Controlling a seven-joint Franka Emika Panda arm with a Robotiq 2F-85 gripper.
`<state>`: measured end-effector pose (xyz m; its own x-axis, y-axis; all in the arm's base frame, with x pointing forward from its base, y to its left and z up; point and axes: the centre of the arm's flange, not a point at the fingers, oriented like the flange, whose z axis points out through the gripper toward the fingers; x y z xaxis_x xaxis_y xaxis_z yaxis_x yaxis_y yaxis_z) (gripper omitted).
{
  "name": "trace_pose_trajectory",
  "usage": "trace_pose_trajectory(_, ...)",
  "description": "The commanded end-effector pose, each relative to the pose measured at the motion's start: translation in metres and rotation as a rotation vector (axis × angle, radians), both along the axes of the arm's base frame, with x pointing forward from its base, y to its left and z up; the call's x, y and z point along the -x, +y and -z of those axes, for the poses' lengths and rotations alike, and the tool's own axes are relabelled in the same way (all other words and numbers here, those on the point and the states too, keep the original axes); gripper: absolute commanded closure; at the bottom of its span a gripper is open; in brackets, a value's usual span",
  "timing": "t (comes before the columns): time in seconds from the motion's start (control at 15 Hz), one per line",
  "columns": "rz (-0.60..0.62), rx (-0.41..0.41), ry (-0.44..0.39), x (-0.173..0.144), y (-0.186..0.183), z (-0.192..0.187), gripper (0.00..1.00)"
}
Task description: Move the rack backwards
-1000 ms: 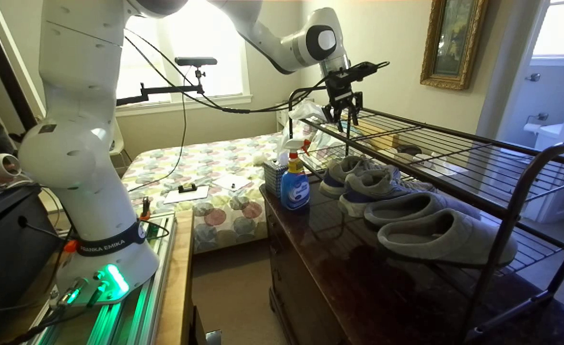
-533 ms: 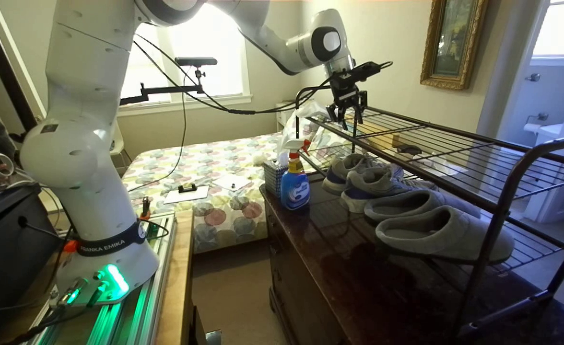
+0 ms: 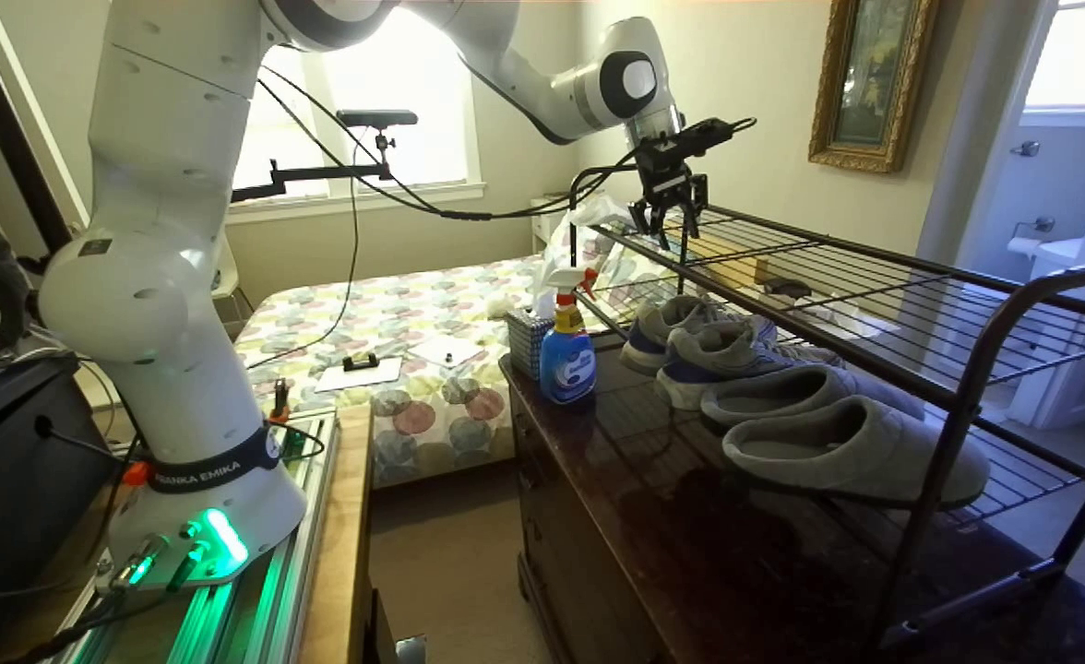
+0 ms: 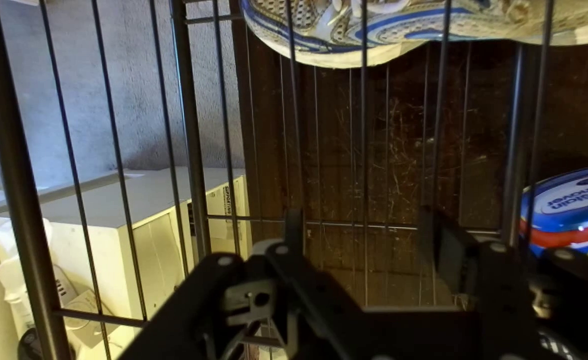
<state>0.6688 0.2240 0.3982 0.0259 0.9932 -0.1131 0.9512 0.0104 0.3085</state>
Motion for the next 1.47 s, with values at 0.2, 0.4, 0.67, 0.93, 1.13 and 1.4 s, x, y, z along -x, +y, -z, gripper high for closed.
trace_pose_trajectory(0.2,0.048,-0.031,-0.034,-0.003,0.002,-0.031,0.1)
trace_pose_trajectory(0.4,0.048,-0.04,-0.058,-0.002,0.001,-0.05,0.17)
trace_pose_trajectory(0.67,0.121,-0.04,-0.16,0.001,-0.016,-0.081,0.04)
trace_pose_trajectory(0.93,0.212,0.116,-0.273,0.016,-0.067,-0.107,0.0)
trace_pose_trajectory(1.13,0.255,0.271,-0.324,0.033,-0.103,-0.118,0.0)
trace_pose_trajectory(1.4,0.288,0.3,-0.362,0.017,-0.117,-0.127,0.0)
